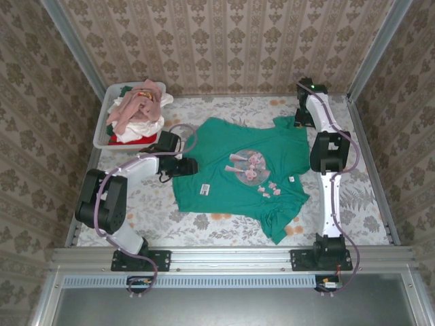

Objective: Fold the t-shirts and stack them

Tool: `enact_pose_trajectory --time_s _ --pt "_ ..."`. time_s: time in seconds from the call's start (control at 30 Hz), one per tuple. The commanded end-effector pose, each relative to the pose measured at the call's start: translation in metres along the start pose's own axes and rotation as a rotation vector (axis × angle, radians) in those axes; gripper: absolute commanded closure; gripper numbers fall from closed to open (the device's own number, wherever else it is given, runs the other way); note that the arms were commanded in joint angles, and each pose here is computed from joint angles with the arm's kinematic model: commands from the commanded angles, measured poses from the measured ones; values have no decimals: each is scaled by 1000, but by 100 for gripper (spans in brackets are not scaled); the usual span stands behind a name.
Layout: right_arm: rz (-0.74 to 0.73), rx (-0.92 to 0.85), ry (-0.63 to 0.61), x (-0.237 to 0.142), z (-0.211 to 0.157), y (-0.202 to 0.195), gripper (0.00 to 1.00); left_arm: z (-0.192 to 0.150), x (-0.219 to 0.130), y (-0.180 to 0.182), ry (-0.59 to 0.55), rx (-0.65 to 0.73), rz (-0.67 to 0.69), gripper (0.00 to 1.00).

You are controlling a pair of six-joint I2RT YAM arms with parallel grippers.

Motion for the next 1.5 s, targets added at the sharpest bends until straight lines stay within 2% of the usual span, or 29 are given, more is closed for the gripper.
enact_pose_trajectory --time_s 0.0,0.1,0.23,0.3,0.4,0.5,0.63,0.77,0.83,0.93,1.1,1.17,1.27,1.33,1.47 --pt "189 -11 -207 -95 -7 21 35 12 -19 -20 -37 66 -50 37" --pt "274 -47 -225 -105 -51 45 34 23 -23 -47 -71 154 -56 35" --pt "368 -22 -199 -85 -97 66 34 37 -4 -71 -58 196 -100 34" --pt "361 -11 -168 -70 -110 70 34 42 9 -72 -48 192 -93 34" --pt "322 5 -105 -47 -121 72 35 46 25 -68 -35 197 50 31" --pt "274 25 -58 -23 -124 76 34 48 41 -60 -20 171 75 29" --pt "258 44 -12 -1 -113 80 32 50 49 -52 -13 141 88 25" --pt "267 32 20 13 -91 90 31 57 52 -37 -13 80 60 28" --pt "292 11 33 17 -76 96 30 62 51 -27 -21 42 57 28" --pt "357 -43 70 21 -55 111 23 71 50 -20 -37 19 59 28" --pt "443 -82 103 28 -23 127 23 84 53 -21 -32 36 60 28" --pt "464 -69 65 25 -9 129 23 90 54 -20 -40 39 61 27" --pt "551 -50 10 13 4 130 23 103 57 -15 -37 23 68 27" --pt "551 -58 -15 -6 6 126 22 109 55 -12 -44 13 73 28" --pt "450 -129 -101 -74 -1 106 21 102 25 -22 -102 34 56 28"
Point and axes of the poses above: each hand's point on the last joint's axis, 136 mm out from that joint toward the fingers, its own x axis out along the fingers, its own y axis along the line the jaws close on, z = x × y, the point moved 9 cm from there along -x, back along the fingers, and after that the axes turned 7 degrees about -x, right-handed, at the moved point
